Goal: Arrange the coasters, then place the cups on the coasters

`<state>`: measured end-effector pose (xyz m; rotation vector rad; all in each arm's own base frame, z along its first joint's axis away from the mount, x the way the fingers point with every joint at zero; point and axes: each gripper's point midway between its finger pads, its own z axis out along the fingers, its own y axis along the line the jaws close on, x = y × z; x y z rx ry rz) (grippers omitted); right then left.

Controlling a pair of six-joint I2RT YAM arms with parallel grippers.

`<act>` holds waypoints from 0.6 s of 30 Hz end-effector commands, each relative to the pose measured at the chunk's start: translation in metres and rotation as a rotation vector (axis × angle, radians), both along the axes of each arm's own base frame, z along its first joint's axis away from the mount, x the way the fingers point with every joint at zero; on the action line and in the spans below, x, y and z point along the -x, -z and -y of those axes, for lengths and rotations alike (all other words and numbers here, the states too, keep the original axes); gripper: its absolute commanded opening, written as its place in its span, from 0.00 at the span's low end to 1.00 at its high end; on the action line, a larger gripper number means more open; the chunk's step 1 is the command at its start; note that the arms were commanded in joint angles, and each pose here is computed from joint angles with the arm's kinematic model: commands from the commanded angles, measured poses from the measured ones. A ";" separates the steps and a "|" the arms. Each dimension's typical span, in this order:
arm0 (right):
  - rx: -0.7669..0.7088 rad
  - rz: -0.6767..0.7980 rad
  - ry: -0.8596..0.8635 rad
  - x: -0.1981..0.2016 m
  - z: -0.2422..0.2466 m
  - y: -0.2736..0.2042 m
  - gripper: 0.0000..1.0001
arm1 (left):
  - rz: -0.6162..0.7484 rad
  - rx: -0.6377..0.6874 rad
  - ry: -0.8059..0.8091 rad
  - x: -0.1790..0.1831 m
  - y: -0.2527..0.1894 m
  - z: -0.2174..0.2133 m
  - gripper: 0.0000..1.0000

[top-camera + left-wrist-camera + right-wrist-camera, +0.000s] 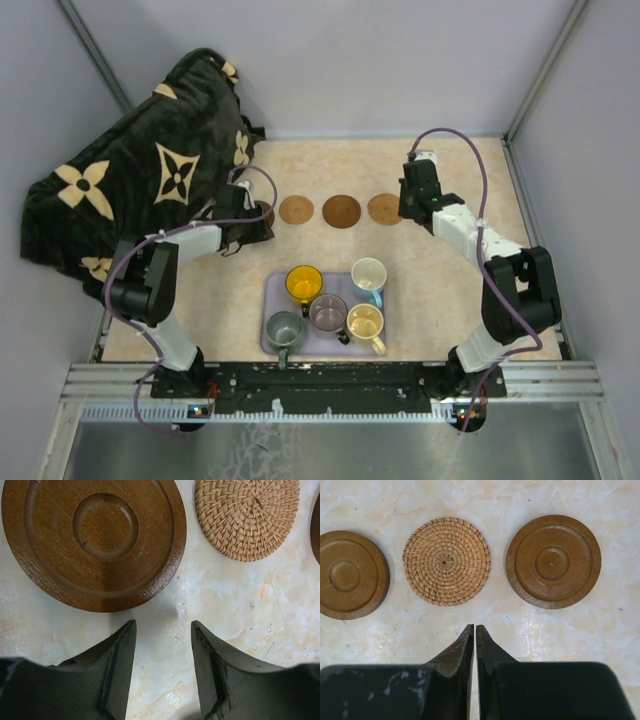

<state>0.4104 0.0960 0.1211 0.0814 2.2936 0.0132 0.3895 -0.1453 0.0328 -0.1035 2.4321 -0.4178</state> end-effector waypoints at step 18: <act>-0.020 0.138 0.098 0.017 0.020 -0.060 0.13 | 0.111 0.029 0.038 0.010 -0.060 0.002 0.55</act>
